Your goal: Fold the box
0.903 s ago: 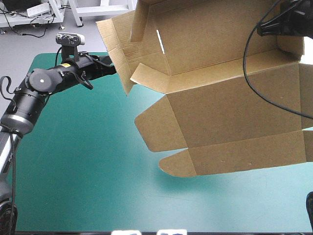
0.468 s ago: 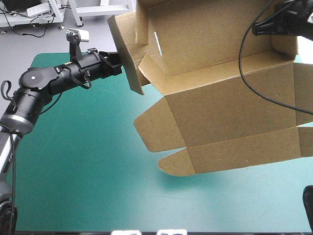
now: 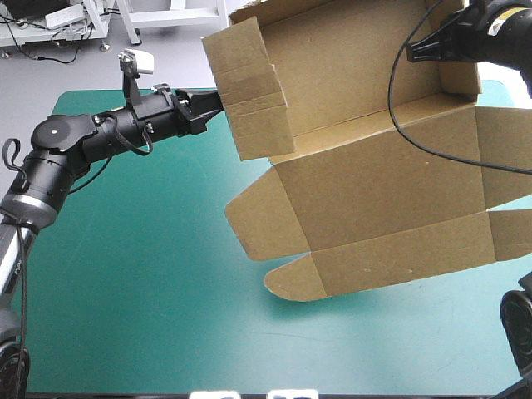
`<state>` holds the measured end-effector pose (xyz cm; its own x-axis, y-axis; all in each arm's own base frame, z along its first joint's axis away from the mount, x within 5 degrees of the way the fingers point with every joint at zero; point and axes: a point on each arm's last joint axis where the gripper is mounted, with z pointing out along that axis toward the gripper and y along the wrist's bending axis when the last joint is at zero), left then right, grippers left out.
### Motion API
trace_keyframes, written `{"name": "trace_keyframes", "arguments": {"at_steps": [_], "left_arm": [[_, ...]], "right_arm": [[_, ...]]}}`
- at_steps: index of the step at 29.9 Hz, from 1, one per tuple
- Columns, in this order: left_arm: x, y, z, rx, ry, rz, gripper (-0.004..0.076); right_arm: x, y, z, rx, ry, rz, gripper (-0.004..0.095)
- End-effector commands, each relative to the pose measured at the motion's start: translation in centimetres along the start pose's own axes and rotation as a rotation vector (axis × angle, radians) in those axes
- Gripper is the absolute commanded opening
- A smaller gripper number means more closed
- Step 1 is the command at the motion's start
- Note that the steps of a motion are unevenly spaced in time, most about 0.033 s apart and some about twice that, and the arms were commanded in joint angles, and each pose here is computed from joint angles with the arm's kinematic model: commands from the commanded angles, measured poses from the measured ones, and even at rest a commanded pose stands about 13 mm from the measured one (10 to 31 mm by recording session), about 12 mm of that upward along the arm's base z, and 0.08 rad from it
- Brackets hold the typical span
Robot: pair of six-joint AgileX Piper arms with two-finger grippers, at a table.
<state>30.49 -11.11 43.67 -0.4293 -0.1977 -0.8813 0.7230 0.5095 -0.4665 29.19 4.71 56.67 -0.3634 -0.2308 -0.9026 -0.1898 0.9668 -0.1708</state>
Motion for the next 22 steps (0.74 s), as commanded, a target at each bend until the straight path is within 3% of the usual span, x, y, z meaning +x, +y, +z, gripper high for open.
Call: {"name": "trace_keyframes", "arguments": {"at_steps": [1, 6, 15, 22], "left_arm": [[-1.4, -2.4, -1.1, 0.092, -0.057, 0.03, -0.0004], [-1.7, -3.0, -1.3, 0.104, -0.027, 0.105, 0.0064], [-2.4, -3.3, -1.3, 0.099, -0.043, 0.128, 0.036], [-2.6, -2.3, -1.0, 0.031, -0.068, 0.127, 0.0377]], "right_arm": [[-0.6, -0.2, -1.4, 0.002, -0.057, 0.015, -0.002], [-0.5, 0.2, -0.2, -0.032, -0.038, 0.018, -0.002], [-0.3, 0.4, 0.8, -0.046, -0.023, 0.021, -0.002], [-0.3, 0.7, 0.7, -0.078, -0.026, 0.032, -0.002]]}}
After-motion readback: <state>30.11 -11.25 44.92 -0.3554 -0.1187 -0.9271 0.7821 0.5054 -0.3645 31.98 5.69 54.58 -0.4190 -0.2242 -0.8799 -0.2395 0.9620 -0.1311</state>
